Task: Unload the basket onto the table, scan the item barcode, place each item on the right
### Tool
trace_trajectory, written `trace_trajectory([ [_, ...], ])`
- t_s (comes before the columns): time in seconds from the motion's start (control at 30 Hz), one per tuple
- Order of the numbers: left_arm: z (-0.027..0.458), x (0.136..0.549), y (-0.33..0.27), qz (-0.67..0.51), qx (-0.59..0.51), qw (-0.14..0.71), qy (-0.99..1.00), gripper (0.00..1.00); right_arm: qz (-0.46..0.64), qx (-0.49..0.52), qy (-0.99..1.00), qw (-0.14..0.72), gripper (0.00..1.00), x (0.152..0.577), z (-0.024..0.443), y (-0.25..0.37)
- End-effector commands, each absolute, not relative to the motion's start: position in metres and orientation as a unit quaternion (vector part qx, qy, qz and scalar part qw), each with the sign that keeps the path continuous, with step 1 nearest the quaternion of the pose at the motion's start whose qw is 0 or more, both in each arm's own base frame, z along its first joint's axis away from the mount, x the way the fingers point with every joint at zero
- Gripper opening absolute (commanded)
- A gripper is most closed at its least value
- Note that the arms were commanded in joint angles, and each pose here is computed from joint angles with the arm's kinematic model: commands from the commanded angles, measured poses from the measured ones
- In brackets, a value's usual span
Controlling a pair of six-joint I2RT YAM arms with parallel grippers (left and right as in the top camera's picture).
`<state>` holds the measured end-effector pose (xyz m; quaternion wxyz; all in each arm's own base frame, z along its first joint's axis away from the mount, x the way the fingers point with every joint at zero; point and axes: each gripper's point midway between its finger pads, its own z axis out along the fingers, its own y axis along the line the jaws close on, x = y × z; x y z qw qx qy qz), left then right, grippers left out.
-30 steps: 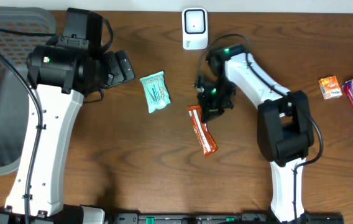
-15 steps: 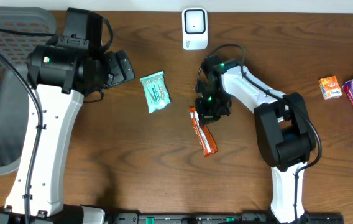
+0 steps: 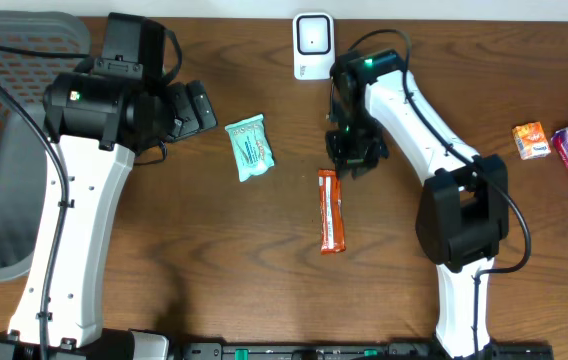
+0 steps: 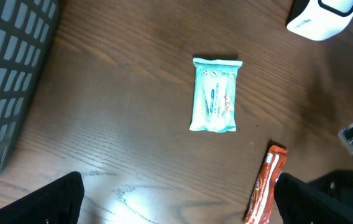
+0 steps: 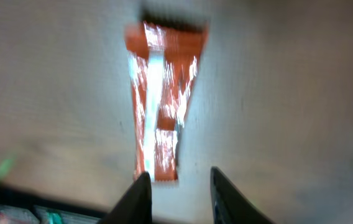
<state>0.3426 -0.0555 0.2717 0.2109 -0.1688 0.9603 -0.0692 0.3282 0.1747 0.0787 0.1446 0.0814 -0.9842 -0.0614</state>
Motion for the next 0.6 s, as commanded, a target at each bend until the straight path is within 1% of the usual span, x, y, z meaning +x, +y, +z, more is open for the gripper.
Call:
trace_trajectory([
  [0.0,0.27,0.344,-0.052,-0.06,-0.169,0.211,0.961,0.98,-0.04,0.097,-0.98,0.168,0.3,0.309,0.08,0.178],
  [0.17,0.27,0.344,-0.052,-0.06,-0.169,0.211,0.961,0.98,-0.027,0.123,-0.974,0.19,0.4,0.289,0.077,0.191],
  [0.27,0.27,0.344,-0.052,-0.06,-0.169,0.211,0.961,0.98,-0.024,0.136,-0.973,0.187,0.41,0.284,0.071,0.2],
  [0.33,0.27,0.344,-0.052,-0.06,-0.169,0.211,0.961,0.98,0.002,0.117,-0.978,0.174,0.4,0.285,0.067,0.201],
  [0.47,0.27,0.344,-0.052,-0.06,-0.169,0.211,0.961,0.98,0.093,0.053,-0.989,0.102,0.37,0.3,0.053,0.196],
  [0.57,0.27,0.344,-0.052,-0.06,-0.169,0.211,0.961,0.98,0.138,0.028,-0.99,0.031,0.36,0.316,0.044,0.198],
])
